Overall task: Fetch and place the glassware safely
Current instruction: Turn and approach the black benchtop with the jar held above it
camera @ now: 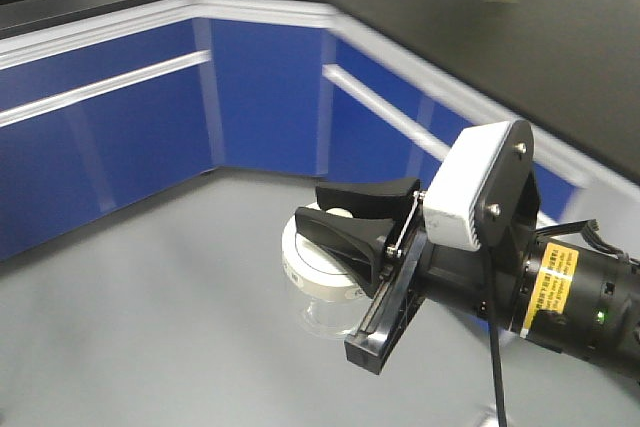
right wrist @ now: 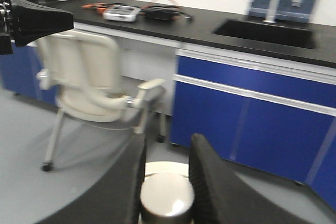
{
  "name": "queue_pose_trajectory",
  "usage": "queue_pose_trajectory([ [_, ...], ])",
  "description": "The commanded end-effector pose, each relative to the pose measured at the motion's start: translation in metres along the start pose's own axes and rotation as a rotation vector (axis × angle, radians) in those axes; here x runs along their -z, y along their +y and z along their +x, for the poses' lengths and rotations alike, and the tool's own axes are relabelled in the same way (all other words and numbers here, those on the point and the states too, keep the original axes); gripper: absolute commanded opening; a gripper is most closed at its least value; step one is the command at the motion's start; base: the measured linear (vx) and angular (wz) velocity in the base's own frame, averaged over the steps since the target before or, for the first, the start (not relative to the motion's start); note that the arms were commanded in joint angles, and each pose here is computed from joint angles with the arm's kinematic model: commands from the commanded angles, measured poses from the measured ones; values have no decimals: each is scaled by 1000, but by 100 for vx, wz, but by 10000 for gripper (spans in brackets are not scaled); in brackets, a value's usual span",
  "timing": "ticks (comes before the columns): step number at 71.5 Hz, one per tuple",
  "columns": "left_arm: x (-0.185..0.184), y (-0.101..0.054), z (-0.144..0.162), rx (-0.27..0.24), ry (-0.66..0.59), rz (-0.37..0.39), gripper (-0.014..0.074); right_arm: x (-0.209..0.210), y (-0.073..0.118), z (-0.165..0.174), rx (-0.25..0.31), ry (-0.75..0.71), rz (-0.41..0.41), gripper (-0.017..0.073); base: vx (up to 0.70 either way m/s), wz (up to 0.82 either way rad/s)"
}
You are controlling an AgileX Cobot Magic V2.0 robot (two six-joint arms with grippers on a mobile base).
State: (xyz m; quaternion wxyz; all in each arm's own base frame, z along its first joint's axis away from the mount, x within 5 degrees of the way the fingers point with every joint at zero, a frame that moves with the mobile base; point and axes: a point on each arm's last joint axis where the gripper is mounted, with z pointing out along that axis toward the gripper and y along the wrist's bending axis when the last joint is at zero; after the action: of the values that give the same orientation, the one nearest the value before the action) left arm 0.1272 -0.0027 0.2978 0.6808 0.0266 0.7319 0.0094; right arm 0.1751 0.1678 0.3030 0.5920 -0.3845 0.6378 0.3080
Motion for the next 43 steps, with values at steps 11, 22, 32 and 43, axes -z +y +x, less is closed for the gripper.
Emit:
queue_pose_trajectory([
  [11,0,-1,-15,18,-96,8,-7,4,3,-21,4,-109,-30,0,23,-89],
  [22,0,-1,-15,18,-96,8,-7,4,3,-21,4,-109,-30,0,20,-82],
  [32,0,-1,-15,18,-96,8,-7,4,3,-21,4,-109,-30,0,19,-76],
  [43,0,-1,-15,18,-96,8,-7,4,3,-21,4,-109,-30,0,18,-70],
])
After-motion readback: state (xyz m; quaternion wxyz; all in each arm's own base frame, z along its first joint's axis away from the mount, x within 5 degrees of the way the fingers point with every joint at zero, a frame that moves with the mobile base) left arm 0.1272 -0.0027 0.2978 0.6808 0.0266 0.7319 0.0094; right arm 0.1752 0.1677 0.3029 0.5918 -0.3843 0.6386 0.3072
